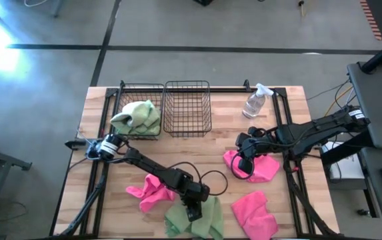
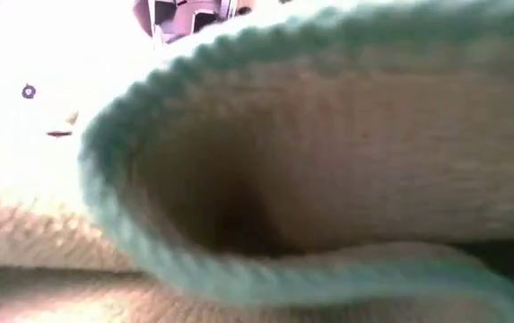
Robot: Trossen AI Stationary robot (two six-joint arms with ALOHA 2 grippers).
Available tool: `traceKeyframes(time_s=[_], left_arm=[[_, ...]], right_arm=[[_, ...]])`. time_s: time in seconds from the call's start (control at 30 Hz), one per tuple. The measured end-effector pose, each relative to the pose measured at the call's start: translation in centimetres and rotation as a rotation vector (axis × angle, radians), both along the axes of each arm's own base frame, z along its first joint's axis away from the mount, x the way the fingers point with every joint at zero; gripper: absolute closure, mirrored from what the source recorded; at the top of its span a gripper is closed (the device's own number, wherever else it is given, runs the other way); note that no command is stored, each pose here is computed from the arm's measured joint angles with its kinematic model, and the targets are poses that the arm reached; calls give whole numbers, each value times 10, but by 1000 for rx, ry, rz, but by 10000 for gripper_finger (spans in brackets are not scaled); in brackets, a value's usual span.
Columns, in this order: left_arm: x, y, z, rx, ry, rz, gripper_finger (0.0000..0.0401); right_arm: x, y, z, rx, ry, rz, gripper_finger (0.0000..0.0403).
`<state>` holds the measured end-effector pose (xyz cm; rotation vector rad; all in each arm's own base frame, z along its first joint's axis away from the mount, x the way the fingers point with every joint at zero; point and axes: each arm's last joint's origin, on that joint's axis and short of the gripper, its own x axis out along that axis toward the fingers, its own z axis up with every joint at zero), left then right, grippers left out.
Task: Sort microfiber towel by color & place in baskets
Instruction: Put the green microfiber cloth into the left wire basket
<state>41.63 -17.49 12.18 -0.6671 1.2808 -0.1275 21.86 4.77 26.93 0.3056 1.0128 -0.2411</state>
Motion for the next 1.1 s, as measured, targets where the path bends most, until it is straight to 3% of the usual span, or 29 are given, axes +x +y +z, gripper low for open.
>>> traceKeyframes(time_s=[0.3, 0.53, 0.7, 0.83, 1.1], left_arm=[[0, 1, 2, -3, 8, 31, 392], [-1, 3, 16, -14, -2, 95, 396], [7, 1, 43, -7, -28, 117, 397], [14, 1, 78, 91, -63, 112, 397], [7, 15, 163, 434, -86, 207, 397]], right_arm=[[0, 0, 0, -2, 0, 3, 335], [0, 0, 0, -17, 2, 29, 335], [0, 0, 0, -34, 3, 55, 335], [0, 0, 0, -46, 3, 63, 335], [0, 0, 0, -86, 6, 130, 335]])
